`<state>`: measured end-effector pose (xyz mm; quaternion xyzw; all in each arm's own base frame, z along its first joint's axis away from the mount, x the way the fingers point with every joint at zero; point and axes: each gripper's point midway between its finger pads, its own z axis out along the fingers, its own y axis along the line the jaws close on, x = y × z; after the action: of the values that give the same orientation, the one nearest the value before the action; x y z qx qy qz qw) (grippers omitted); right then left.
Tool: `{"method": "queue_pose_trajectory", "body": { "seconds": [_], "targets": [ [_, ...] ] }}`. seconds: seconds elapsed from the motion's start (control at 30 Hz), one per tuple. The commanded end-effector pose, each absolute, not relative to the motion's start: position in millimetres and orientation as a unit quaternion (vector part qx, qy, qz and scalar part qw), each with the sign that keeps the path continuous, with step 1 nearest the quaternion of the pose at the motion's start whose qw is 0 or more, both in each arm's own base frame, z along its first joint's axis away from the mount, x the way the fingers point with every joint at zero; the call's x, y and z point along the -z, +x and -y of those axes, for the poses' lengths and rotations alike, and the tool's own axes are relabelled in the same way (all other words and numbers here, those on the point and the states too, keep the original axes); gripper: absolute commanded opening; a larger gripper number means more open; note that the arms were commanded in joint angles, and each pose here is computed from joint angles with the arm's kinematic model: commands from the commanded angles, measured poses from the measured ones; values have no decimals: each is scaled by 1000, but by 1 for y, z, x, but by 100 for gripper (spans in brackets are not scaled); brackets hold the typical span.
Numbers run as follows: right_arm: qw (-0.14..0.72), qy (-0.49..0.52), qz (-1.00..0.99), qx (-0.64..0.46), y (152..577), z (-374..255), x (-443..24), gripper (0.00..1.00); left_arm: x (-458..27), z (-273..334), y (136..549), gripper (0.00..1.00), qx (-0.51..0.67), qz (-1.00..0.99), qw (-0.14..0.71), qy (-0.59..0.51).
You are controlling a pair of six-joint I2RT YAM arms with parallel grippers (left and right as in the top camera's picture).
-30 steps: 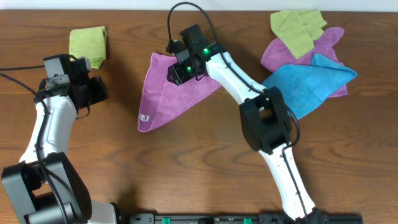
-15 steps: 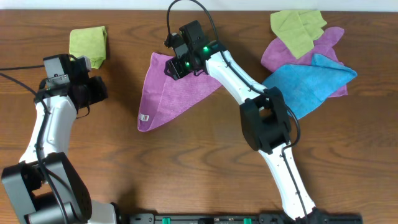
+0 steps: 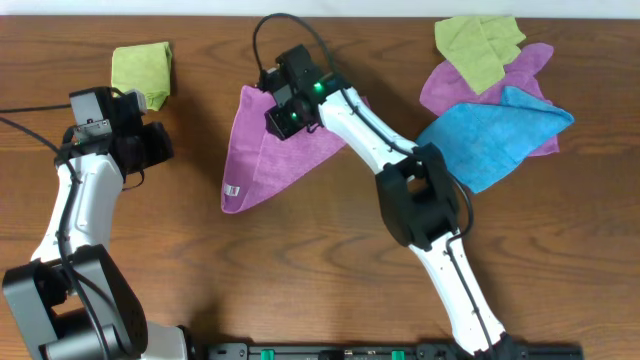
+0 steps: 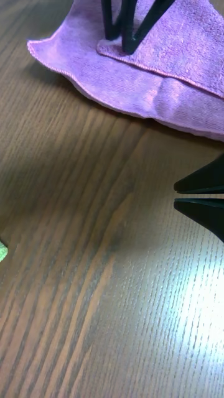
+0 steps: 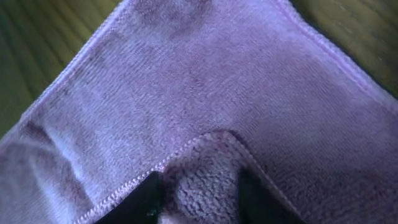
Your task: Fold the cloth
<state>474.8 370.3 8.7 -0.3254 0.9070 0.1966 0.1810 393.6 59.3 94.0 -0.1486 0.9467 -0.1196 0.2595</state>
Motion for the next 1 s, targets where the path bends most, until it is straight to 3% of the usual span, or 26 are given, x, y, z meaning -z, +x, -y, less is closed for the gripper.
{"method": "queue_pose_trajectory", "body": {
  "seconds": [0.0,0.13,0.47,0.57,0.63,0.97],
  "targets": [
    [182,-333,-909,-172,475,-371,0,21,-103,-59,394,6,121,-945,273,-137],
    [180,-319,-915,-172,476,-369,1,1,-103,-59,394,6,120,-945,273,-137],
    [183,-303,-918,-181,479,-373,-26,2,-102,-62,394,6,111,-945,274,-139],
    [197,-303,-914,-185,484,-376,-40,6,-102,-62,394,6,111,-945,274,-139],
    [200,-303,-913,-185,486,-376,-43,1,-102,-62,395,6,111,-945,275,-139],
    [173,-302,-920,-178,475,-370,-40,1,-103,-62,396,6,111,-944,277,-138]
  ]
}}
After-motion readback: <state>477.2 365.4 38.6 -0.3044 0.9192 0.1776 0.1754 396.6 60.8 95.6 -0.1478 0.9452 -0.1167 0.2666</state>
